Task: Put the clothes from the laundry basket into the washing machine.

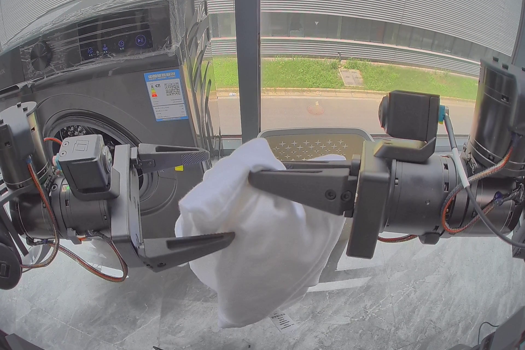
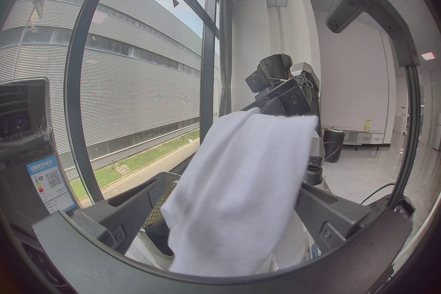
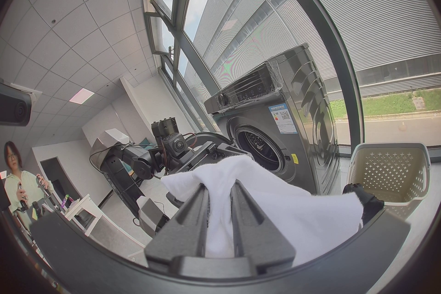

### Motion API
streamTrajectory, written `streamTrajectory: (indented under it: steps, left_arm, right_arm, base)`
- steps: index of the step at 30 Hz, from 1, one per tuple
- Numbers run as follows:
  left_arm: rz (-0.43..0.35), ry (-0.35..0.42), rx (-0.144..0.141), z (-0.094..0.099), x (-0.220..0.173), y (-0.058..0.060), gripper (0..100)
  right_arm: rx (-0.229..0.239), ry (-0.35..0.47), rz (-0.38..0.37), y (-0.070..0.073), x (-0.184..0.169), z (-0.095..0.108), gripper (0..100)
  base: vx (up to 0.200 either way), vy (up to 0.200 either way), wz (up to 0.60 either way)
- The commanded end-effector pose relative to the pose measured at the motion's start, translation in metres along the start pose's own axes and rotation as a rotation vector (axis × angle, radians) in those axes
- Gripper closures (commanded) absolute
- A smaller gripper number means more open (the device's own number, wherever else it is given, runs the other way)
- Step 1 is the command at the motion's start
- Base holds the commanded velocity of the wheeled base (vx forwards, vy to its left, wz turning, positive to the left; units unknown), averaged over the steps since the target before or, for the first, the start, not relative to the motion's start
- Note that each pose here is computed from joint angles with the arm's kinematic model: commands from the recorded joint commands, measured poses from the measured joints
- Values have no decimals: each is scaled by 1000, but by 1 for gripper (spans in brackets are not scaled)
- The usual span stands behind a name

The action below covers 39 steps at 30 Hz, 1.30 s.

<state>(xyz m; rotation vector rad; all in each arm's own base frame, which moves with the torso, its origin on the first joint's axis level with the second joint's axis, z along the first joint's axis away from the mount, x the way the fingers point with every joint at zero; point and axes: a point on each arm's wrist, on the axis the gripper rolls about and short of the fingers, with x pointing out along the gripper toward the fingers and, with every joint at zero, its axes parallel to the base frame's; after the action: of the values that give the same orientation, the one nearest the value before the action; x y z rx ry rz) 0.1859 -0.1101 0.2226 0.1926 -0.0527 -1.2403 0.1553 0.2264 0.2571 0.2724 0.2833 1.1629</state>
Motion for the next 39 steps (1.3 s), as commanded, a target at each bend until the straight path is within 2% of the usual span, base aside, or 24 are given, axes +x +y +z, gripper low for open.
streamTrajectory:
  steps: [1,14,15,19,20,27,30,36,38,39]
  left_arm:
    - [14,-12,14,4,-1,4,0]
    - [-12,-9,10,3,4,2,0]
    - [-12,-9,10,3,4,2,100]
    - [-8,-13,12,3,5,2,100]
    - [-5,-26,23,4,5,3,100]
    - [7,-66,45,10,4,4,100]
    - [10,-77,57,14,3,4,100]
    - [27,-118,95,30,3,8,100]
    - [34,-122,98,32,3,9,100]
    - [44,-129,87,35,4,10,100]
  right_arm:
    - [-2,-7,4,1,-2,2,100]
    - [-2,4,24,6,1,-1,100]
    - [-1,7,23,6,2,-1,100]
    - [-1,7,23,6,1,-2,100]
    - [1,10,22,6,1,-2,100]
    - [15,11,12,3,0,-3,100]
    - [20,9,-17,-4,-1,-3,100]
    - [32,-7,-131,-33,-4,-1,100]
    - [34,-12,-144,-36,-5,0,100]
    - [34,-17,-150,-38,-6,2,100]
  base:
    - [0,0,0]
    - [0,0,0]
    - [0,0,0]
    - [0,0,0]
    - [0,0,0]
    - [0,0,0]
    - [0,0,0]
    - [0,0,0]
    - [0,0,0]
    - [0,0,0]
